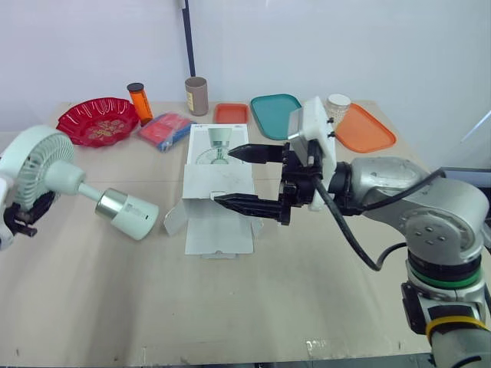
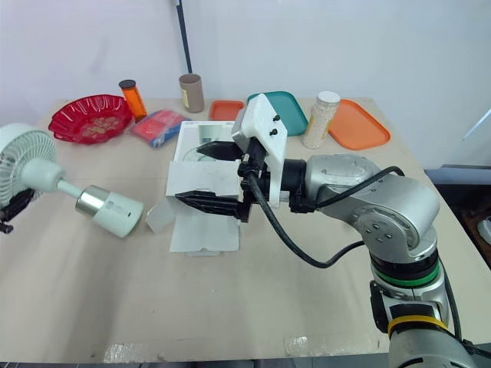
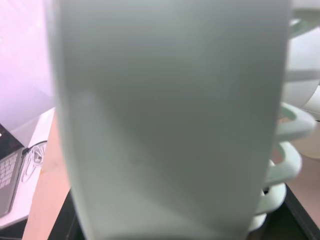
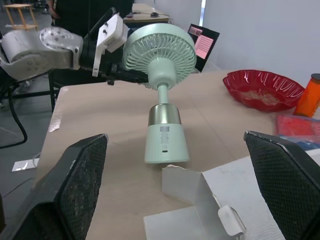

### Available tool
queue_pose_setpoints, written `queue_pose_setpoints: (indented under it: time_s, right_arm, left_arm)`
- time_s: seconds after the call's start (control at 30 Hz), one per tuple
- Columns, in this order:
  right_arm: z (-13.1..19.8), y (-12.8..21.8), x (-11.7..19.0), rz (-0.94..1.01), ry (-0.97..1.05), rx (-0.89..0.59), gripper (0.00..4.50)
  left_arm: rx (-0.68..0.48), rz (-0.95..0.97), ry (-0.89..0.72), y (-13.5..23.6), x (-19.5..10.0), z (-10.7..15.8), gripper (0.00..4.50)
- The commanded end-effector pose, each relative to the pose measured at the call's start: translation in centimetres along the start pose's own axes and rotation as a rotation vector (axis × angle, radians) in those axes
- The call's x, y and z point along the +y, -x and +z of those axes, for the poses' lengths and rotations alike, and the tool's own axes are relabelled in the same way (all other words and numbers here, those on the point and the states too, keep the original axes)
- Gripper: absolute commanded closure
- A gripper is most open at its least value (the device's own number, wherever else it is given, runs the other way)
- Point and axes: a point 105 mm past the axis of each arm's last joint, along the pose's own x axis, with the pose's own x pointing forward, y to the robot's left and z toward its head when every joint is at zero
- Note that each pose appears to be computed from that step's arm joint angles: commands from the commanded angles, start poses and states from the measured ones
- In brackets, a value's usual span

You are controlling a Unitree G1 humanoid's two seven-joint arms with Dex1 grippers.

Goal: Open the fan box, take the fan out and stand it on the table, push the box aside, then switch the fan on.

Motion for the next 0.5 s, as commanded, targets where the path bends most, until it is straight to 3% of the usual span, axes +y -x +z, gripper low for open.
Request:
queue_pose_setpoints:
  time_s: [0.03, 0.23, 0.5]
  right_arm:
    - [0.9, 0.0, 0.1, 0.005, 0.049, -0.033, 0.00]
    - [0.7, -0.5, 0.3, 0.028, 0.041, -0.053, 0.00]
    - [0.3, -0.7, 0.6, 0.044, 0.034, -0.066, 0.00]
  left_arm:
    - [-0.099, 0.078, -0.074, 0.7, 3.2, 4.5, 2.58]
    - [-0.123, -0.020, -0.240, 1.0, 4.2, 7.1, 2.58]
    - [-0.034, -0.062, -0.380, 2.1, 4.9, 4.3, 2.58]
